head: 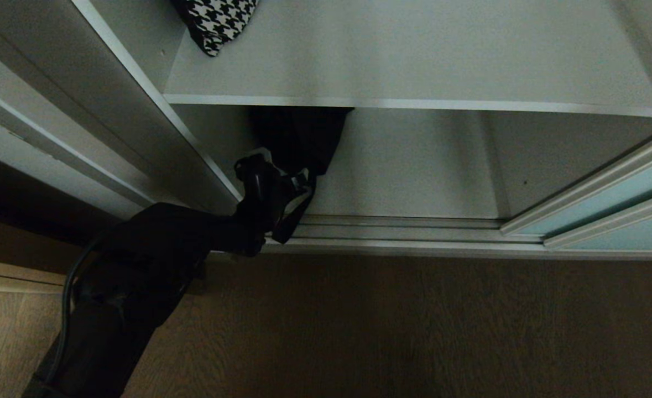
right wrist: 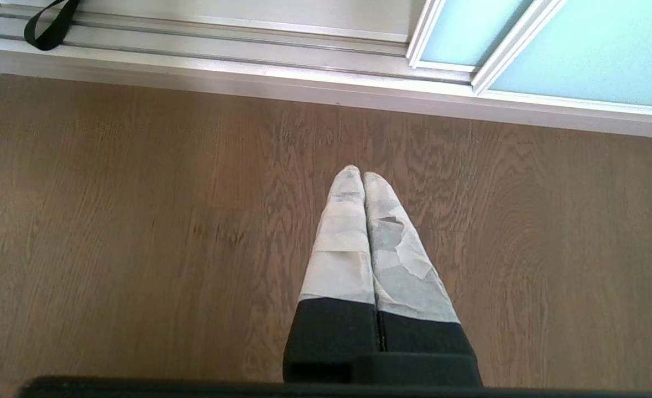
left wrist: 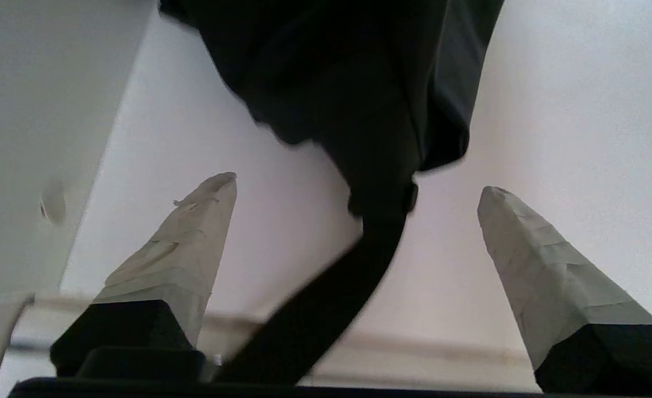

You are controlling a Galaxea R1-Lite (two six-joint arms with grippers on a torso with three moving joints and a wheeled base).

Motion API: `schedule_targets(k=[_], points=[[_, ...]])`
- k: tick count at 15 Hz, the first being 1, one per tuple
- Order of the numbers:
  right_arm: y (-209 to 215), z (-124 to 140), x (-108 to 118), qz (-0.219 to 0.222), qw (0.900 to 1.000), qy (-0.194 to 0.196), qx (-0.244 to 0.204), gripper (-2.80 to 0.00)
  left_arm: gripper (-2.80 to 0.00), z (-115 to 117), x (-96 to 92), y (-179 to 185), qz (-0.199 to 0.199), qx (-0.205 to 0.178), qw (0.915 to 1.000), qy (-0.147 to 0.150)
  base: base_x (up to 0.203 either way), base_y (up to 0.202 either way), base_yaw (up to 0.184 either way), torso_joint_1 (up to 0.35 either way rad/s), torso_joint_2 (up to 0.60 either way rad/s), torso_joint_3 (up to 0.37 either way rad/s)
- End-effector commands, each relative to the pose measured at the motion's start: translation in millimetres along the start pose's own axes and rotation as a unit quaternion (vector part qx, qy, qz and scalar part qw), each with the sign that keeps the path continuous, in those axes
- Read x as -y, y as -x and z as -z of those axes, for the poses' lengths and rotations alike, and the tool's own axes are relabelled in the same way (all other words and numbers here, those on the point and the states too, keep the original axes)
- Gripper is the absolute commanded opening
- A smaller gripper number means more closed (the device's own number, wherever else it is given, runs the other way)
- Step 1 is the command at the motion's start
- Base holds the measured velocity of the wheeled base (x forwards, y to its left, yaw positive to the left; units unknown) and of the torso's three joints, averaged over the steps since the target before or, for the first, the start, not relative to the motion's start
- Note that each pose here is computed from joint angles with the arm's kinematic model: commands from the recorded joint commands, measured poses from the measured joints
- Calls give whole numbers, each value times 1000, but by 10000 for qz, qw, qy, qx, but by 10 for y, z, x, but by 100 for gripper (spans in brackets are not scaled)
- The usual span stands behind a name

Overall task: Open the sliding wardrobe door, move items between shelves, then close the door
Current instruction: Place the bag on the higher shelf

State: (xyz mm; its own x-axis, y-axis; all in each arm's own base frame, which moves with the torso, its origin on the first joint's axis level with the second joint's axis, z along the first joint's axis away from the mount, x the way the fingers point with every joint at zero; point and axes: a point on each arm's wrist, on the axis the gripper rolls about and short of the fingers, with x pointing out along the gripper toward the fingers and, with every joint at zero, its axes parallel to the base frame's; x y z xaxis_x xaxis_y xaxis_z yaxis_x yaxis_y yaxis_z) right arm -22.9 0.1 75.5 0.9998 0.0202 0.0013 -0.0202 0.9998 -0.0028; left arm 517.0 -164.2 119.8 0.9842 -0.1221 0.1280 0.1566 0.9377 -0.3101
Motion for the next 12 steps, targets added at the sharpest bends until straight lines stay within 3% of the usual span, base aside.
schedule_targets(k=[1, 3, 6, 12], points=[[1, 0, 0, -6, 10000, 2, 9, -280, 0, 131, -109, -28, 19, 296, 9995, -62, 0, 0, 0, 0, 0, 0], [1, 0, 0, -6, 10000, 2, 9, -280, 0, 163, -221, -48, 30, 484, 9987, -133, 0, 0, 0, 0, 0, 0], [1, 0, 0, -6, 10000, 2, 9, -280, 0, 289, -338, -72, 176, 342, 9991, -181, 0, 0, 0, 0, 0, 0], [1, 0, 0, -6, 10000, 2, 9, -280, 0, 258, -332, -66, 282, 648, 9974, -151, 0, 0, 0, 0, 0, 0]])
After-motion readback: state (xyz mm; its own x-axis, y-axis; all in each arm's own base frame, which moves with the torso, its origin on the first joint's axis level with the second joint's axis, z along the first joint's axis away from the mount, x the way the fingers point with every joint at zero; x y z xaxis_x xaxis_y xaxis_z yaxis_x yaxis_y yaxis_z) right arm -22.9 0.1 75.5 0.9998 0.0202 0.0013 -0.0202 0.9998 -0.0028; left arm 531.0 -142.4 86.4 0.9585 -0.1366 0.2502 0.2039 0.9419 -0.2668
